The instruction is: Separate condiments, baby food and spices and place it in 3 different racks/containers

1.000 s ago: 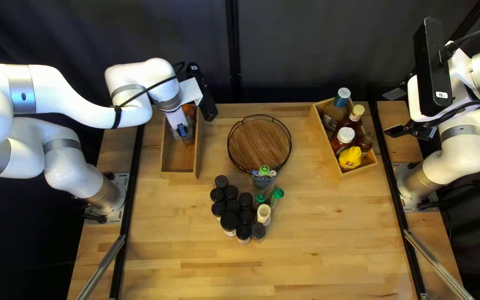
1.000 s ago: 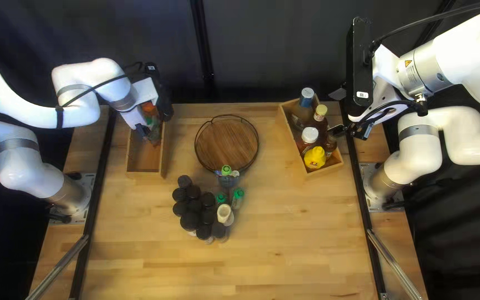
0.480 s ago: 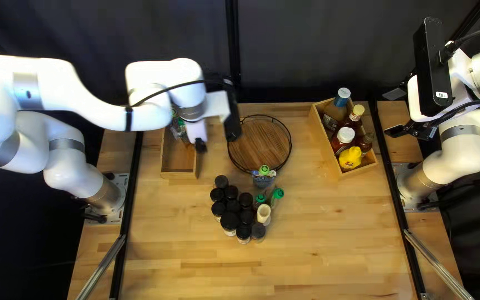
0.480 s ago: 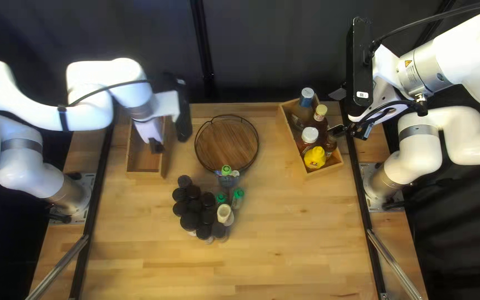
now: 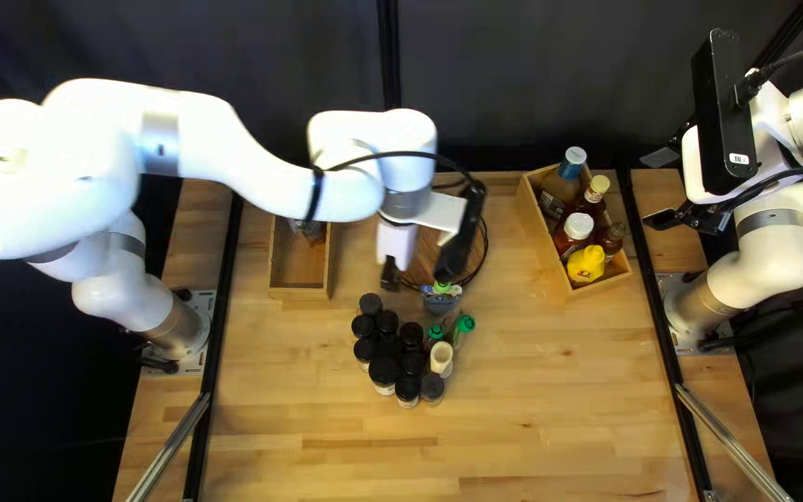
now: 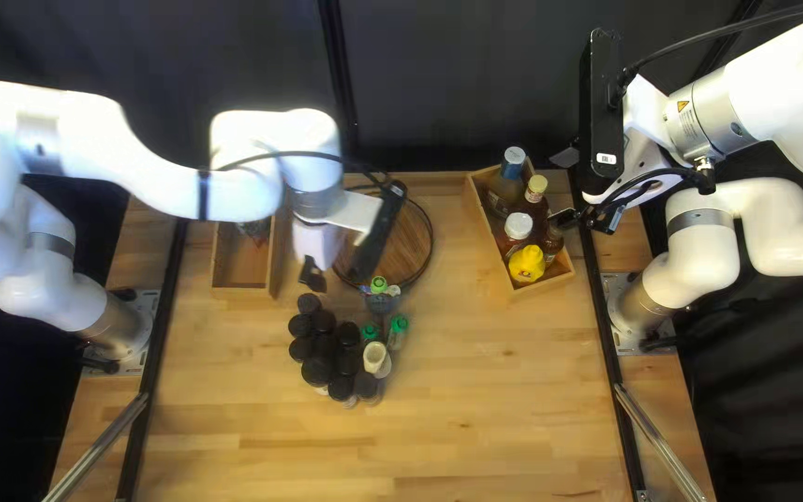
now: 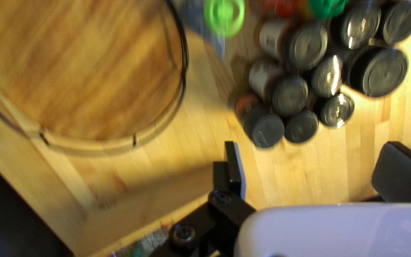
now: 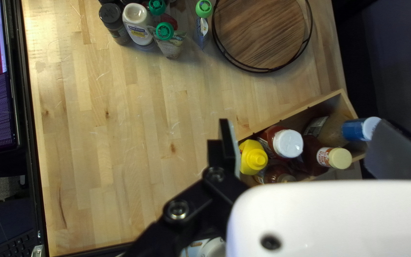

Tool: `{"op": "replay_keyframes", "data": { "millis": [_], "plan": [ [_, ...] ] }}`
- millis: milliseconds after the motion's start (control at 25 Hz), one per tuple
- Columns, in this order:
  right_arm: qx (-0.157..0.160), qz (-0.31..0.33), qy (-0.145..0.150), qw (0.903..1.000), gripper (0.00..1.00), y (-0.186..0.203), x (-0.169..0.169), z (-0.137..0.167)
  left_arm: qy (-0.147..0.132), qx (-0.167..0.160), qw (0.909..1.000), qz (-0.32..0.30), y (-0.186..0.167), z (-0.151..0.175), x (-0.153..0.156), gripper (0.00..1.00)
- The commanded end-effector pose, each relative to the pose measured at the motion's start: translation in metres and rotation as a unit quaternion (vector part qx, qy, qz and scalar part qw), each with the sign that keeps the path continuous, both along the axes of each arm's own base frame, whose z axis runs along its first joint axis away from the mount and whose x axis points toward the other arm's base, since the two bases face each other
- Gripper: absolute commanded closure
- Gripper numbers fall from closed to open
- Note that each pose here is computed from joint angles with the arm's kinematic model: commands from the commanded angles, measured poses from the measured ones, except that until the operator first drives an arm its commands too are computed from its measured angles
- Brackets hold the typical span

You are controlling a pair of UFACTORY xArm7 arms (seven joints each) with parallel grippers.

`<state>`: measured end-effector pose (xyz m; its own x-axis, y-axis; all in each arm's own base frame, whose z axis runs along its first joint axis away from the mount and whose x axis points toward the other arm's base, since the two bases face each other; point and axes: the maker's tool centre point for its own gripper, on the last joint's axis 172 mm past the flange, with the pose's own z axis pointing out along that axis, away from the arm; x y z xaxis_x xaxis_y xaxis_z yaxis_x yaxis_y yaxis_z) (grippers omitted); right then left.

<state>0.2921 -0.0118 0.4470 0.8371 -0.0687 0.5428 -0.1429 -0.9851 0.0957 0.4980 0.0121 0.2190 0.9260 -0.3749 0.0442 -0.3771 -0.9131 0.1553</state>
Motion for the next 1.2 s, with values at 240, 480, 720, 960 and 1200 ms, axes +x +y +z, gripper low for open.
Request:
{"op": "replay_keyframes", "data": {
  "millis": [240,480,720,960,1200],
  "plan": [
    [0.000,0.000,0.000,1.0000,0.00,0.000,0.000,0.000,-0.040,0.023,0.9989,0.000,0.009,-0.034,0.029,0.00],
    [0.000,0.000,0.000,1.0000,0.00,0.000,0.000,0.000,-0.055,0.034,0.9978,0.014,0.014,-0.064,0.036,0.00],
    [0.000,0.000,0.000,1.0000,0.00,0.000,0.000,0.000,-0.052,0.039,0.9977,0.018,0.018,-0.082,0.046,0.00],
    [0.000,0.000,0.000,1.0000,0.00,0.000,0.000,0.000,-0.046,0.040,0.9979,0.021,0.021,-0.090,0.051,1.00],
    [0.000,0.000,0.000,1.0000,0.00,0.000,0.000,0.000,-0.039,0.038,0.9984,0.018,0.016,-0.078,0.050,1.00]
  ]
}}
